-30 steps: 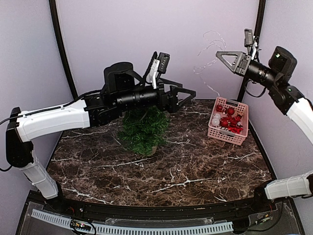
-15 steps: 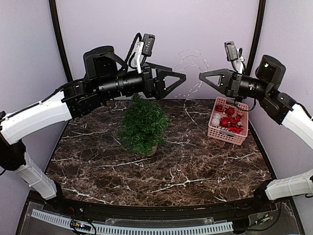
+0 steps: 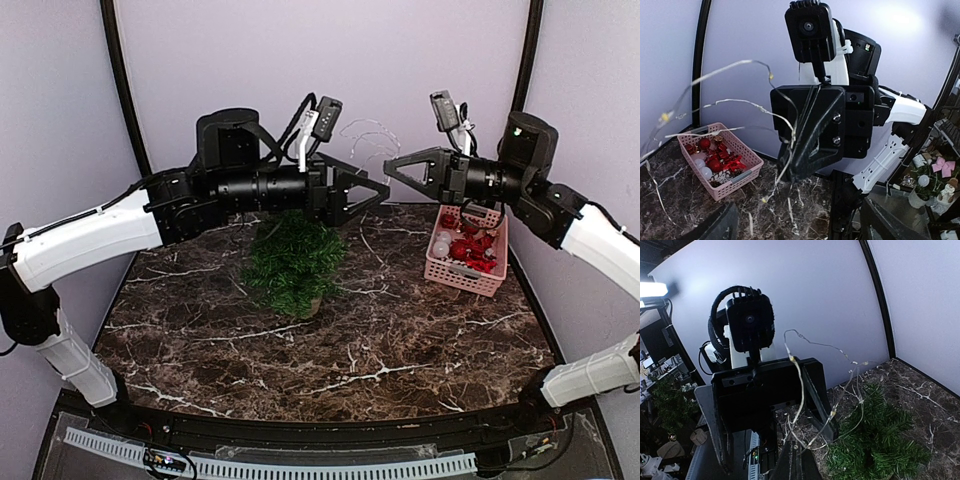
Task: Decorate the small christmas tree
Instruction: Pass from the right arm to the left
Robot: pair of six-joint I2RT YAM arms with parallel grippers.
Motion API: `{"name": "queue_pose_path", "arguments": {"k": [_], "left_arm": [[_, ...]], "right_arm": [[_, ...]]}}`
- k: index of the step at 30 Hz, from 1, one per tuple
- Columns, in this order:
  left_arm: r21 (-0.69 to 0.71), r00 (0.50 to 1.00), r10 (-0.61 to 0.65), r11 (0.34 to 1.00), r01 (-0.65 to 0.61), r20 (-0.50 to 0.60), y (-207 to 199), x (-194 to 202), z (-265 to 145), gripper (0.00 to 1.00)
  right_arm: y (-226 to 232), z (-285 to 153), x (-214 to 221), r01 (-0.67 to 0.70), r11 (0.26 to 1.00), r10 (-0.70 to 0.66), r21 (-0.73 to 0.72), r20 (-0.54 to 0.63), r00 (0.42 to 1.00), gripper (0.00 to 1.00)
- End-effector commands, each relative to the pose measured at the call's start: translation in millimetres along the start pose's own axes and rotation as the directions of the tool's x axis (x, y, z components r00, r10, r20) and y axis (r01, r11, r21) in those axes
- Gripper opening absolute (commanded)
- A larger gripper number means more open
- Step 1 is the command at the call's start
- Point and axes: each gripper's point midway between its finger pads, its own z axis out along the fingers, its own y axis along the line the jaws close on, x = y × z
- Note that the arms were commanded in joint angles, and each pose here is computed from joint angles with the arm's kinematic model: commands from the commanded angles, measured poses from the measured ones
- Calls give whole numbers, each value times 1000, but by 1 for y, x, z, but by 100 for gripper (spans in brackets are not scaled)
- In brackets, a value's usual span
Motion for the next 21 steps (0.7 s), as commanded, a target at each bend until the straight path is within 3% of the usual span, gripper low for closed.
{"name": "queue_pose_path", "arguments": {"k": [1, 8, 17, 21], "left_arm": [[-23, 999, -2, 1000, 1, -50, 6, 17, 2, 82], [-25, 998, 1, 1000, -2, -57, 8, 19, 4, 50], [-12, 997, -5, 1000, 5, -72, 8, 26, 7, 28], [-11, 997, -9, 1000, 9, -73, 8, 26, 7, 25]], "right_arm": [[12, 2, -13, 43, 999, -43, -16, 21, 999, 0], [4, 5, -7, 41, 999, -40, 32, -9, 999, 0], [3, 6, -3, 46, 998, -45, 45, -26, 999, 0], [4, 6, -1, 44, 998, -42, 45, -37, 998, 0]]}}
